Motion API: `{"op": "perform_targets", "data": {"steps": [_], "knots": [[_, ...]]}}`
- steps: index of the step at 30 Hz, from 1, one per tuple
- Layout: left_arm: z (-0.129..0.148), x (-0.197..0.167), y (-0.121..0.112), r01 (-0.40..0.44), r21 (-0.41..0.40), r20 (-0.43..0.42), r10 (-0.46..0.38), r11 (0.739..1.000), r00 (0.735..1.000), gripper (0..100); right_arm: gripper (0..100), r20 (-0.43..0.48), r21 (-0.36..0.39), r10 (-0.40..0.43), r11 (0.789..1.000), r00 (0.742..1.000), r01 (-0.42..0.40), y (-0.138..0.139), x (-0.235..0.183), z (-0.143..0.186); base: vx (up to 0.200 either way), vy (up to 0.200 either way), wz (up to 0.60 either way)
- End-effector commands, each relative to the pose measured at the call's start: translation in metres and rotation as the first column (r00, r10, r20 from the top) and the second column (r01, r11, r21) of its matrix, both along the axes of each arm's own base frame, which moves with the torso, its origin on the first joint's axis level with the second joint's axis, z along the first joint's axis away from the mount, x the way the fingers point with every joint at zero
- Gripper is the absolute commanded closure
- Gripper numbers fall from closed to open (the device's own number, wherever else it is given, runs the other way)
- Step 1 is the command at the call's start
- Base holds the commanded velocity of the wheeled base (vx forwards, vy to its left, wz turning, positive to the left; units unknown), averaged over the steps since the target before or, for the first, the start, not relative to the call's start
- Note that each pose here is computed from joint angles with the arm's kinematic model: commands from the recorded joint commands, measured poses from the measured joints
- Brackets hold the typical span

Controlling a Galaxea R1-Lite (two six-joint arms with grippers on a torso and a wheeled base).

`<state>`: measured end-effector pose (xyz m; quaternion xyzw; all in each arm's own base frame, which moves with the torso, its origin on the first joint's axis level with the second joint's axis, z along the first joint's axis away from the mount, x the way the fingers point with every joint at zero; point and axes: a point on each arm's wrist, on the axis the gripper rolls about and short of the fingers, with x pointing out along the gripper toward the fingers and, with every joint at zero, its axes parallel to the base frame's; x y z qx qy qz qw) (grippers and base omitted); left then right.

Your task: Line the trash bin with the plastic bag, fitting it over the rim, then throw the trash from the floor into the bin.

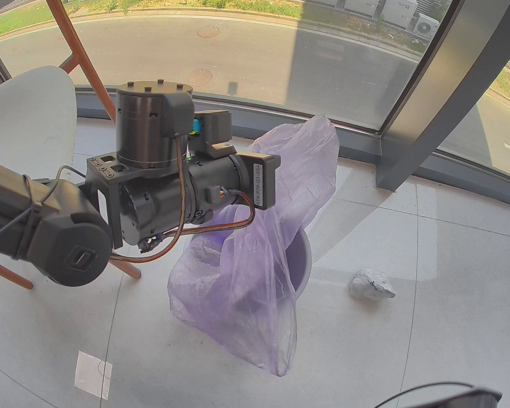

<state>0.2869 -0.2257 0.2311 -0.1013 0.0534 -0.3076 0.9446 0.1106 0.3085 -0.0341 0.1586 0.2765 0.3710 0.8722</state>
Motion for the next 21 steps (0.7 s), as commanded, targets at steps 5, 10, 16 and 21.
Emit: {"op": "perform_targets", "data": {"steps": [5,10,16,21], "knots": [[-0.006,0.016,-0.012,-0.045,-0.029,-0.021,0.045,0.999,0.999,100,100,0.027,0.089,0.118,0.989,0.993,-0.12,0.045,-0.043,-0.009,0.0,0.0,0.0],[-0.006,0.015,-0.013,-0.042,-0.029,-0.021,0.041,0.999,0.999,100,100,0.053,0.134,0.039,0.99,0.998,-0.046,0.06,-0.014,-0.017,0.0,0.0,0.0],[-0.006,0.01,-0.018,-0.024,-0.028,-0.022,0.023,0.999,0.999,100,100,0.136,0.222,0.009,0.974,0.991,-0.039,0.082,0.016,0.0,0.0,0.0,0.0],[-0.006,0.009,-0.018,-0.024,-0.028,-0.022,0.023,0.999,0.999,100,100,0.285,0.264,0.05,0.956,0.957,-0.128,0.097,0.054,0.022,0.0,0.0,0.0]]}}
